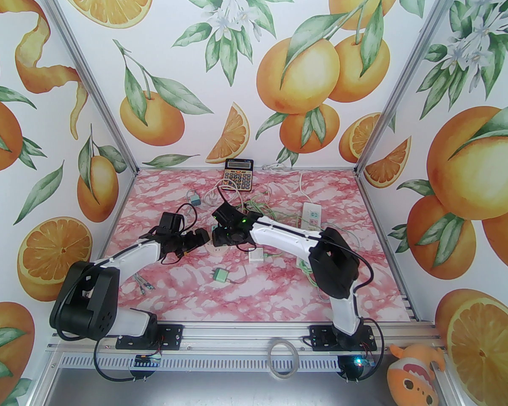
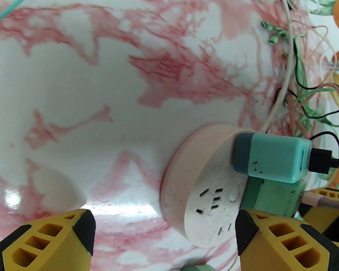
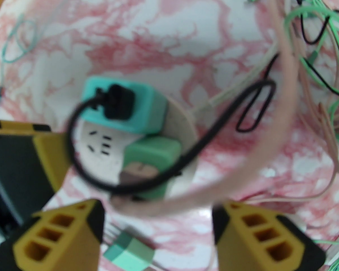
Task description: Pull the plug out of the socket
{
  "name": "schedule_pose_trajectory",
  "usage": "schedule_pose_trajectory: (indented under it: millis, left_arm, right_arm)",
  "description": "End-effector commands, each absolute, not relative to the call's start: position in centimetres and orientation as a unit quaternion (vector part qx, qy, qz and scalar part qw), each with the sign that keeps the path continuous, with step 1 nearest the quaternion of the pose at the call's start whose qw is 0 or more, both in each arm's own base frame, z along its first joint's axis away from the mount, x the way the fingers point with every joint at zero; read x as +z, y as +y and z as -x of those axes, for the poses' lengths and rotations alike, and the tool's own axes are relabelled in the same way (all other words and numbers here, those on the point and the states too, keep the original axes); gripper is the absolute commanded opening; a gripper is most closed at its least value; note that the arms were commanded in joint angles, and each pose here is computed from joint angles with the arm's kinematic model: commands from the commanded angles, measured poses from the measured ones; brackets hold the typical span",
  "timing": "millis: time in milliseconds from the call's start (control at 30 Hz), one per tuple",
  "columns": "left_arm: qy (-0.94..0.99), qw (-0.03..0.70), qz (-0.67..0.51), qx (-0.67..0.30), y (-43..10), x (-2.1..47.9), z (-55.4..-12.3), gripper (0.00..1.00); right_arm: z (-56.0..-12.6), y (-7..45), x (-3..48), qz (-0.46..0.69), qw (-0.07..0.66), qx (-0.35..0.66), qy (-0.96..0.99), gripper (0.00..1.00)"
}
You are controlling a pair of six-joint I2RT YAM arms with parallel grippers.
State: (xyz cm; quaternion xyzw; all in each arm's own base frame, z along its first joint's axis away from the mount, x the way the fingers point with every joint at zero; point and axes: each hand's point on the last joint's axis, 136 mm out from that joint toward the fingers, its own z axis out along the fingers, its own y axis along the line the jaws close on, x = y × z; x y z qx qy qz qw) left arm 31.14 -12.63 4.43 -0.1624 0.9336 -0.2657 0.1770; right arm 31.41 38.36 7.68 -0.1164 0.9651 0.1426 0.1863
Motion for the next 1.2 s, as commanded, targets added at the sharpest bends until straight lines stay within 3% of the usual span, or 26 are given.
schedule_pose_trajectory:
  millis: [0, 233, 333, 533, 633, 967, 1167]
  left_arm:
    - [0.927, 0.168, 0.153, -0.299, -13.7, 4.3, -31.8, 0.8]
    - [0.926, 0.132, 0.163, -0.314, -14.3, 2.7, -31.2, 0.66]
    - [0.925, 0.118, 0.166, -0.321, -14.6, 2.3, -30.7, 0.6]
    - [0.924, 0.104, 0.157, -0.334, -15.5, 1.8, -30.0, 0.6]
    - [0.924, 0.1, 0.143, -0.341, -16.5, 2.2, -30.1, 0.6]
    - [0.933, 0.082, 0.133, -0.325, -19.3, 1.5, -29.2, 0.55]
    - [0.934, 0.066, 0.155, -0.314, -19.3, 0.1, -28.3, 0.45]
  right_arm:
    - [-32.1, 38.5, 7.1, 0.114, 0.194, 0.111, 0.968, 0.63]
    - [-32.9, 38.9, 6.3, 0.121, 0.203, 0.081, 0.968, 0.51]
    - [-33.0, 39.1, 6.2, 0.126, 0.205, 0.076, 0.968, 0.41]
    - [-32.5, 39.3, 5.9, 0.138, 0.206, 0.072, 0.966, 0.39]
    - [-32.2, 39.4, 5.8, 0.141, 0.203, 0.076, 0.966, 0.32]
    - [-32.0, 39.6, 6.3, 0.172, 0.202, 0.081, 0.961, 0.33]
    - [-31.7, 39.6, 6.4, 0.179, 0.197, 0.083, 0.96, 0.32]
